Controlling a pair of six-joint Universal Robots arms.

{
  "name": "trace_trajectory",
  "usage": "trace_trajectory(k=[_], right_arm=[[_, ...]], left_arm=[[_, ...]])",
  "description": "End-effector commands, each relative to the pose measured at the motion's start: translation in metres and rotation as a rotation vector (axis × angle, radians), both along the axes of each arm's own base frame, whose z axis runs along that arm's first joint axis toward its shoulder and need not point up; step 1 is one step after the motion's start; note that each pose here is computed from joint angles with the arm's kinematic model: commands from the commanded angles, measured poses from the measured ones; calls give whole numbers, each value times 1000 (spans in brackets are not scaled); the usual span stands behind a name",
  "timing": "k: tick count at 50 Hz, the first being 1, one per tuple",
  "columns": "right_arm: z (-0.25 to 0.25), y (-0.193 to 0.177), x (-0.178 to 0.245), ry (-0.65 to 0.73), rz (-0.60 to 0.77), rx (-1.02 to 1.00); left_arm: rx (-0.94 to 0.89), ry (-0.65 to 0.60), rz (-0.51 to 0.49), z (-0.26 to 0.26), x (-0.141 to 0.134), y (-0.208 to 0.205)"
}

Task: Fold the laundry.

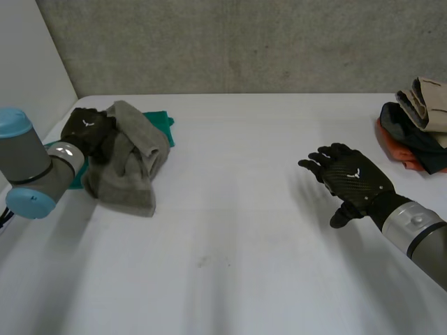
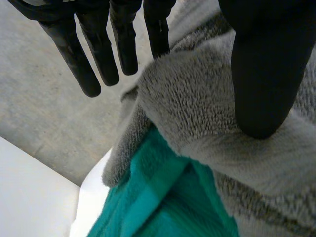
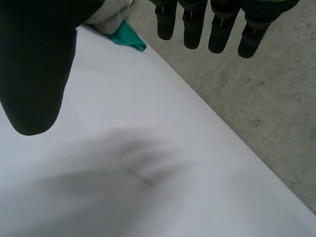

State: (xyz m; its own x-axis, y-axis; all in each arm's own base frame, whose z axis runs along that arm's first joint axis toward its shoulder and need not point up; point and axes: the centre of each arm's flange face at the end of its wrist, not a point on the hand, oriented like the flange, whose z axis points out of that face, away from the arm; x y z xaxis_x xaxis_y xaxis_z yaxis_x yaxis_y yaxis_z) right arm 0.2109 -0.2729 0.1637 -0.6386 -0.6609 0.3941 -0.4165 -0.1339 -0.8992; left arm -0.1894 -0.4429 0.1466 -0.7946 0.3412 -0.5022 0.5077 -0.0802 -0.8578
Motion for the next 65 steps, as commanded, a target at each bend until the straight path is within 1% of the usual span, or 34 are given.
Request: trace_trajectory(k=[1, 3, 6, 7, 10, 11, 13, 14, 17, 18, 21, 22, 24, 25, 27, 29, 31, 32, 34, 36, 40, 46, 49, 52, 58, 62, 63, 65], right_arm=[[-2, -1, -3, 4, -15, 2], [-3, -2, -5, 5, -25, 3], [-2, -3, -7, 8, -41, 1], [-1, -4, -8, 9, -47, -3], [2, -5, -10, 8, -71, -12], [3, -6, -11, 8, -78, -14], [9, -8, -13, 9, -108, -34], [11, -9, -14, 8, -117, -43], [18, -10, -18, 8, -153, -65], [19, -10, -18, 7, -159, -67], [22, -12, -20, -4, -184, -70], [23, -12, -21, -7, -191, -71], [24, -13, -22, -14, -206, -66], [24, -14, -24, -16, -213, -66], [24, -15, -26, -18, -227, -65], [25, -17, -28, -20, -242, -67], [25, -18, -29, -23, -250, -65], [26, -19, -30, -24, -252, -65], [27, -21, -32, -29, -262, -64], [27, -22, -34, -34, -269, -59], [30, -26, -36, -45, -278, -60], [33, -24, -35, -55, -267, -37], [38, -21, -33, -56, -244, -17], [44, -17, -31, -52, -219, 1], [55, 0, -28, -47, -215, 138], [58, 14, -20, -90, -203, 217], [59, 20, -11, -125, -179, 247], [58, 29, 0, -148, -142, 275]], left_arm=[[-12, 7, -40, 3, -18, 4], [-34, 18, -71, 15, -33, 13], [-84, 56, -102, 46, -47, 25], [-101, 99, -122, 65, -55, 36], [-125, 184, -168, 92, -70, 55], [-134, 251, -215, 110, -86, 72], [-135, 327, -272, 129, -102, 93], [-133, 392, -320, 145, -115, 111], [-107, 498, -390, 163, -130, 136], [-74, 558, -434, 168, -141, 151], [-19, 617, -492, 167, -156, 170], [11, 645, -522, 163, -166, 180], [40, 659, -540, 156, -175, 187], [88, 652, -542, 138, -184, 191], [141, 629, -537, 115, -193, 194], [219, 588, -530, 81, -206, 203], [251, 557, -523, 65, -210, 207], [278, 512, -505, 51, -211, 211], [290, 472, -486, 44, -210, 213], [289, 412, -450, 40, -206, 214], [264, 354, -404, 42, -199, 214], [174, 347, -367, 74, -189, 212], [135, 345, -278, 82, -172, 198], [126, 320, -224, 80, -161, 192], [111, 290, -212, 87, -150, 203], [118, 284, -206, 89, -138, 217], [119, 283, -204, 90, -136, 219], [129, 273, -191, 87, -127, 223]])
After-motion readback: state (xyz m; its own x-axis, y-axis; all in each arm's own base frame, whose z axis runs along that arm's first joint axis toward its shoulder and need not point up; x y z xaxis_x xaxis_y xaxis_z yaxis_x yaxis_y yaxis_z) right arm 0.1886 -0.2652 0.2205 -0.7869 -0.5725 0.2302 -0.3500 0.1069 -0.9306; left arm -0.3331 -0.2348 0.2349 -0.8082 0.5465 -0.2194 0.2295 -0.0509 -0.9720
